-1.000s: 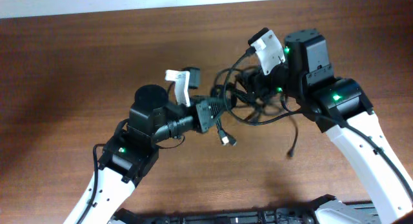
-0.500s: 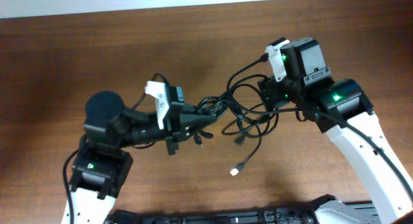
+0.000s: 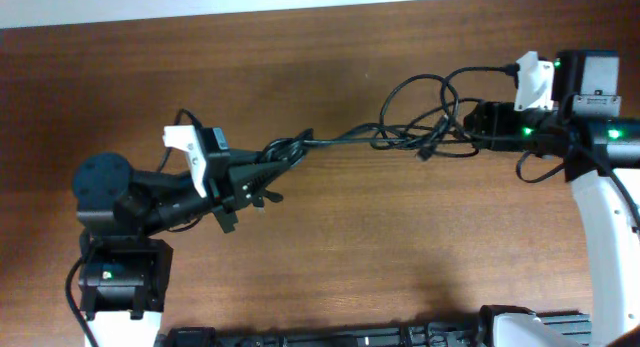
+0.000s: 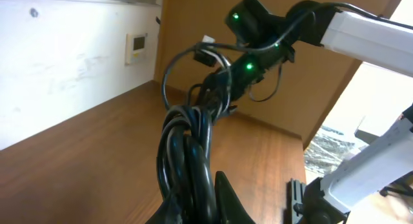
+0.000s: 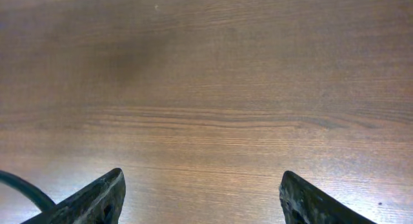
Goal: Untangle cables
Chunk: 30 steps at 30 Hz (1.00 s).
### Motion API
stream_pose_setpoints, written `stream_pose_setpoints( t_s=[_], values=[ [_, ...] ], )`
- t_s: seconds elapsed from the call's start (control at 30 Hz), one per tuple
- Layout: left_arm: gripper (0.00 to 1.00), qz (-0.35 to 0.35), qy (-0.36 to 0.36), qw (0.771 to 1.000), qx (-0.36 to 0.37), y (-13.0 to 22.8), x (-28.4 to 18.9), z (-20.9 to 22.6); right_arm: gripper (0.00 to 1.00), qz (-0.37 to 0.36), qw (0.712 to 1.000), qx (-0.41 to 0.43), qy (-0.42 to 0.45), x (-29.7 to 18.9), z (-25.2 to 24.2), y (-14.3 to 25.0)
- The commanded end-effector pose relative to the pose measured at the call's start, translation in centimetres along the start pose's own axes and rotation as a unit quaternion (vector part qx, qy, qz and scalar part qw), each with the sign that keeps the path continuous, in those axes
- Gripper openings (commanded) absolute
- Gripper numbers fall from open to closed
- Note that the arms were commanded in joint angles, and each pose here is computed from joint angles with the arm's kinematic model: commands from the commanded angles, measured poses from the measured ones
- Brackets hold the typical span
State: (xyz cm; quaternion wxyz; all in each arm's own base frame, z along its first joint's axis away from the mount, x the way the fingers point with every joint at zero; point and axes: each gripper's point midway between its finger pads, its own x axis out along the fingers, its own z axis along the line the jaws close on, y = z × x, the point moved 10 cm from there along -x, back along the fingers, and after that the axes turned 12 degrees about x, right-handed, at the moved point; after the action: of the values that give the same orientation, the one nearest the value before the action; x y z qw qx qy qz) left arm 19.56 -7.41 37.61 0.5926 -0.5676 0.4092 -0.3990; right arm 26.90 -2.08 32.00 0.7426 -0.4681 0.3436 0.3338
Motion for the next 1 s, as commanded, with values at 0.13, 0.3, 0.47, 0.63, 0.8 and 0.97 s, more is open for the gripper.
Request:
stream_pose_setpoints(
  t_s=[0.13,0.3,0.47,0.63,0.8,0.97],
  values=[
    [0.00,-0.011,-0.096,0.994,0.053,-1.7,-3.2,1.0,0.75,-0.015,0.999,0.022,0.042,-0.2,-2.2,-0.6],
    [0.00,0.014,-0.227,0.974,0.010,-0.8,-3.8,2.8,0.76,-0.010,0.999,0.023,0.043,-0.2,-2.2,-0.5],
    [0.00,0.017,-0.219,0.975,-0.012,-0.5,-3.8,2.6,0.76,0.006,0.998,-0.032,-0.051,-0.2,-0.8,-0.2],
    [0.00,-0.023,-0.170,0.985,-0.028,-1.9,-3.3,2.0,0.88,-0.004,0.940,-0.174,-0.293,-2.4,2.7,1.1],
    [0.00,-0.080,-0.057,0.993,0.072,-4.7,-0.4,-0.3,0.99,0.026,0.942,-0.148,-0.300,-3.7,3.1,2.8],
    [0.00,-0.135,-0.008,0.985,0.103,-5.4,3.7,0.1,0.99,0.085,0.950,-0.169,-0.250,-2.5,5.9,4.6]
  ],
)
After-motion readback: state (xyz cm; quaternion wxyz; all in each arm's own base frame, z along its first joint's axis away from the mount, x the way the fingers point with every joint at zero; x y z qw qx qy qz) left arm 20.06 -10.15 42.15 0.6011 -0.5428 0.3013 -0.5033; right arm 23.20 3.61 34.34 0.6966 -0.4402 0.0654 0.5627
